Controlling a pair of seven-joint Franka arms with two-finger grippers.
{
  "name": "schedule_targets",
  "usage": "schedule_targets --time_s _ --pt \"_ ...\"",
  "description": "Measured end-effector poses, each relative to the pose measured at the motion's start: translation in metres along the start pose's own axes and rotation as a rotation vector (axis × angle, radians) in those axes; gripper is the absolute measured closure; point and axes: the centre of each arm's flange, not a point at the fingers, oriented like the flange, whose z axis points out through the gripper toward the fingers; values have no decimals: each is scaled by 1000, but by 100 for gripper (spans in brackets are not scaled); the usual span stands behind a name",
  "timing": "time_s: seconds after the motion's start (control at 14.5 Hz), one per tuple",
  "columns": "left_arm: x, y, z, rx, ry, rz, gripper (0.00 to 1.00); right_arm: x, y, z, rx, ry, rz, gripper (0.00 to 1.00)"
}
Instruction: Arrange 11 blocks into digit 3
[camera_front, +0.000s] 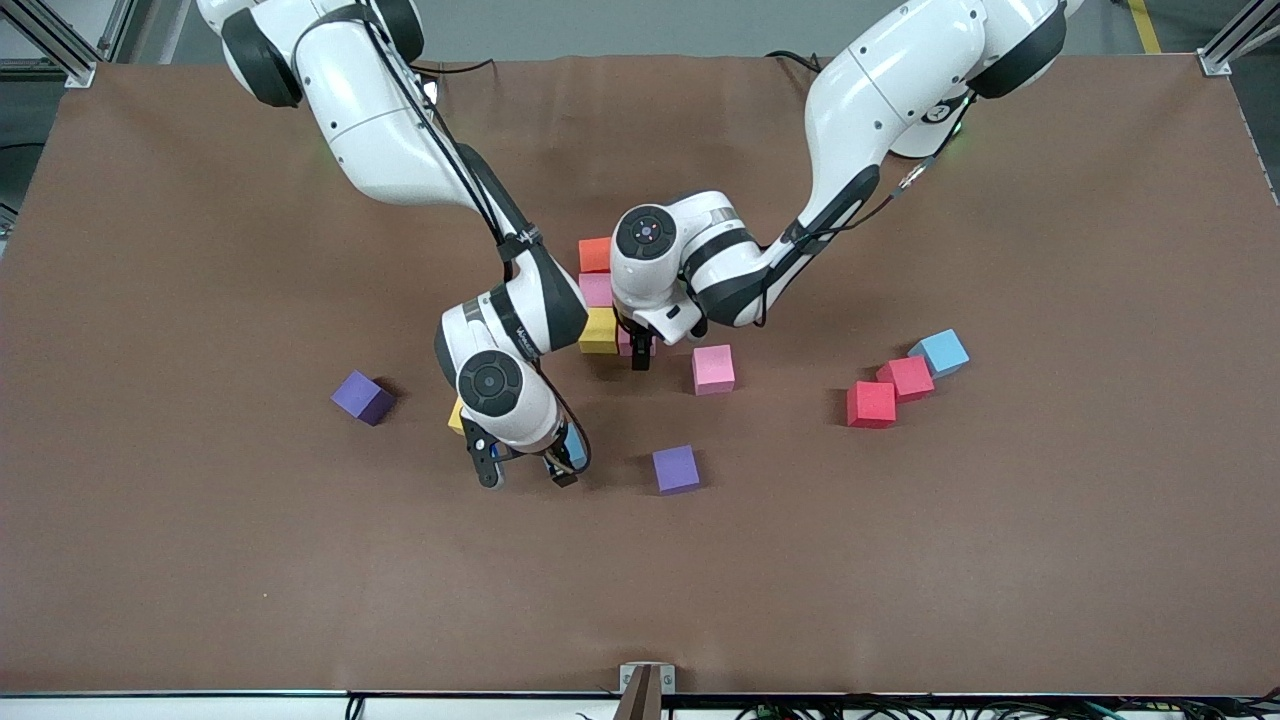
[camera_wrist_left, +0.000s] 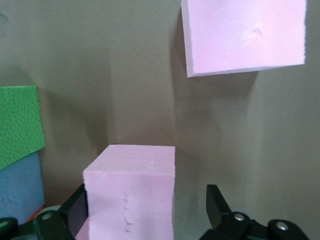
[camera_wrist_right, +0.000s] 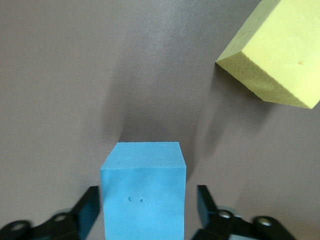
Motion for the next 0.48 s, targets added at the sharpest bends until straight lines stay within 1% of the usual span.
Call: schedule_targets --time_s 0.07,0.14,0.21,0.34,0.41,0.48 --pt "0 -2 -4 -3 6 5 0 0 0 1 -1 0 -8 31" --pt "1 -6 -9 -5 14 10 0 0 0 0 1 0 -22 40" --pt "0 -10 -14 -10 19 17 0 0 -1 -1 2 0 -43 44" --pt "3 -16 -24 -21 31 27 0 1 -1 -2 3 0 -105 45" --pt "7 -14 -31 -29 38 30 0 2 -1 -2 4 0 -171 50" --pt "13 -9 -38 -38 42 39 0 2 -1 -3 4 -1 -260 51"
